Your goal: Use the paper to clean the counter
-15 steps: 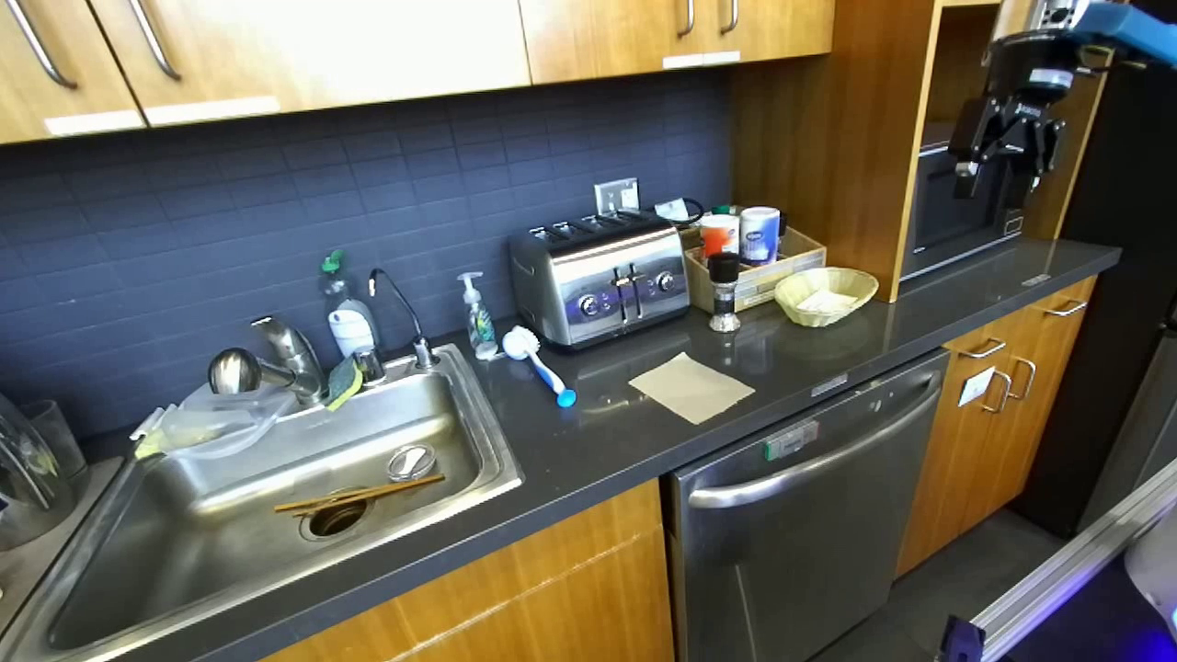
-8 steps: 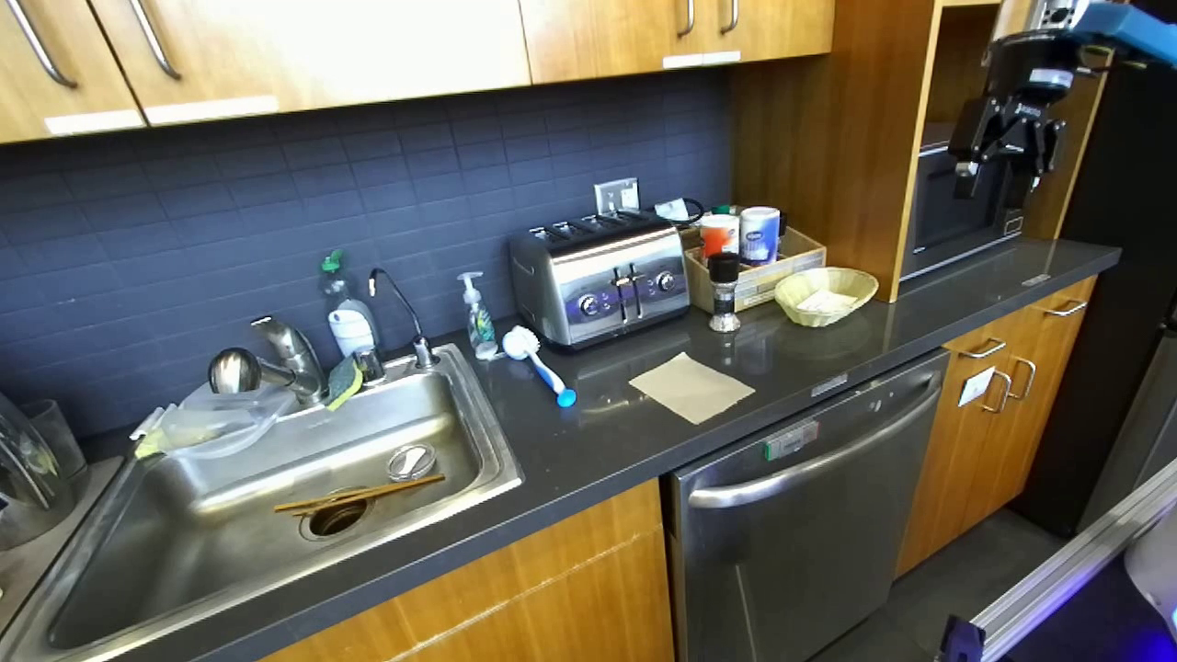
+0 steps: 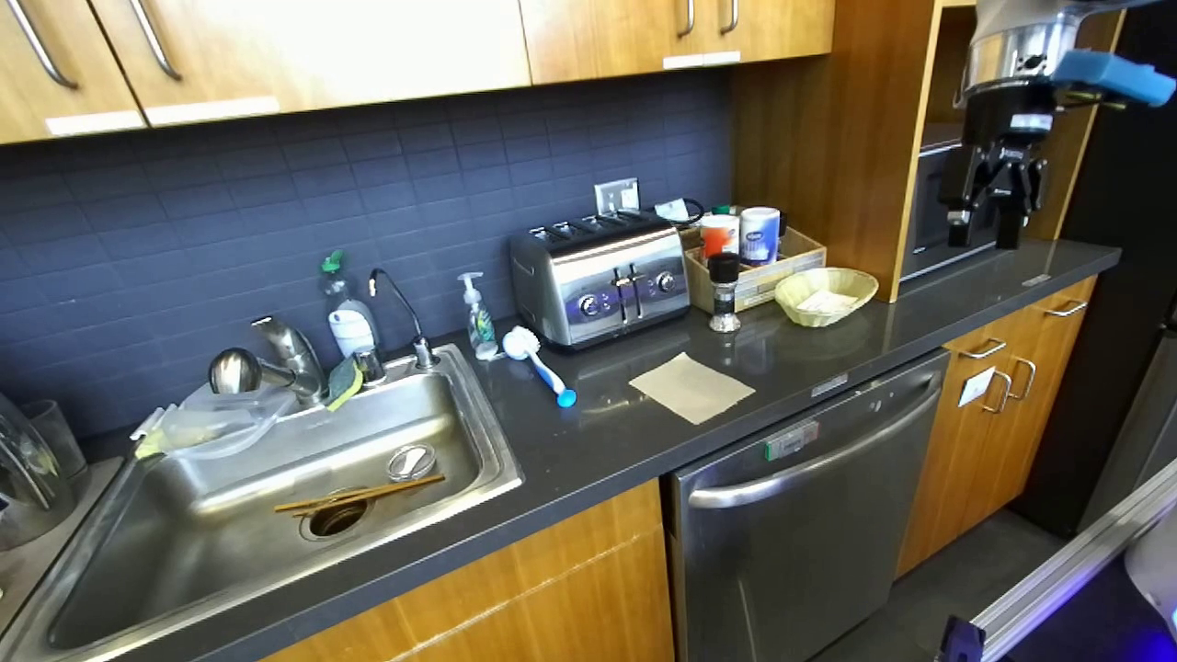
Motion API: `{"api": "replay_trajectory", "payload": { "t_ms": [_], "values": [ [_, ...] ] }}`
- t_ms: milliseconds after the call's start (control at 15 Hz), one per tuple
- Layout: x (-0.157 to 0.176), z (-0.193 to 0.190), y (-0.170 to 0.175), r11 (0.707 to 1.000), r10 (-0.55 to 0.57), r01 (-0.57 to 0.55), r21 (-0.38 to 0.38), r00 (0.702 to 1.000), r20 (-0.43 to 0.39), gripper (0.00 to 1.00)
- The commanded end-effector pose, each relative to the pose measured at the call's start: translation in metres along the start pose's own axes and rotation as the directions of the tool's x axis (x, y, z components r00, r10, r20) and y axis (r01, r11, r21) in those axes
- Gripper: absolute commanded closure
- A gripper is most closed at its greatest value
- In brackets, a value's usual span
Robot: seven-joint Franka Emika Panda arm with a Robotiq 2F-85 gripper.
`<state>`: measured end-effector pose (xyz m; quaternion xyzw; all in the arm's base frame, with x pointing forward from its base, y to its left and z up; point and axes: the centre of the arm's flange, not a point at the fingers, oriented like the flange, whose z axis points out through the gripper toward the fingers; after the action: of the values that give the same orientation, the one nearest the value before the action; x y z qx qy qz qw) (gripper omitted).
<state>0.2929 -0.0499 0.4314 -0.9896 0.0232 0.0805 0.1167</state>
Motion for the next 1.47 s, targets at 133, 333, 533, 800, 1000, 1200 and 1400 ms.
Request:
{"api": "replay_trajectory", "payload": {
  "t_ms": [133, 333, 533, 800, 1000, 1200, 1400],
  "values": [
    [-0.004, 0.053, -0.045, 0.992, -0.103, 0.102, -0.079, 0.995, -0.006, 0.00],
    [0.000, 0.060, -0.074, 0.985, -0.142, 0.140, -0.104, 0.990, -0.012, 0.00],
    [0.003, 0.073, -0.105, 0.976, -0.179, 0.175, -0.130, 0.984, -0.022, 0.00],
    [0.017, 0.096, -0.148, 0.960, -0.218, 0.209, -0.188, 0.976, -0.027, 0.00],
    [0.028, 0.115, -0.174, 0.948, -0.230, 0.217, -0.235, 0.973, -0.031, 0.00],
    [0.041, 0.126, -0.193, 0.943, -0.227, 0.209, -0.261, 0.973, -0.042, 0.00],
    [0.052, 0.126, -0.202, 0.944, -0.212, 0.190, -0.268, 0.976, -0.055, 0.00]
  ]
}}
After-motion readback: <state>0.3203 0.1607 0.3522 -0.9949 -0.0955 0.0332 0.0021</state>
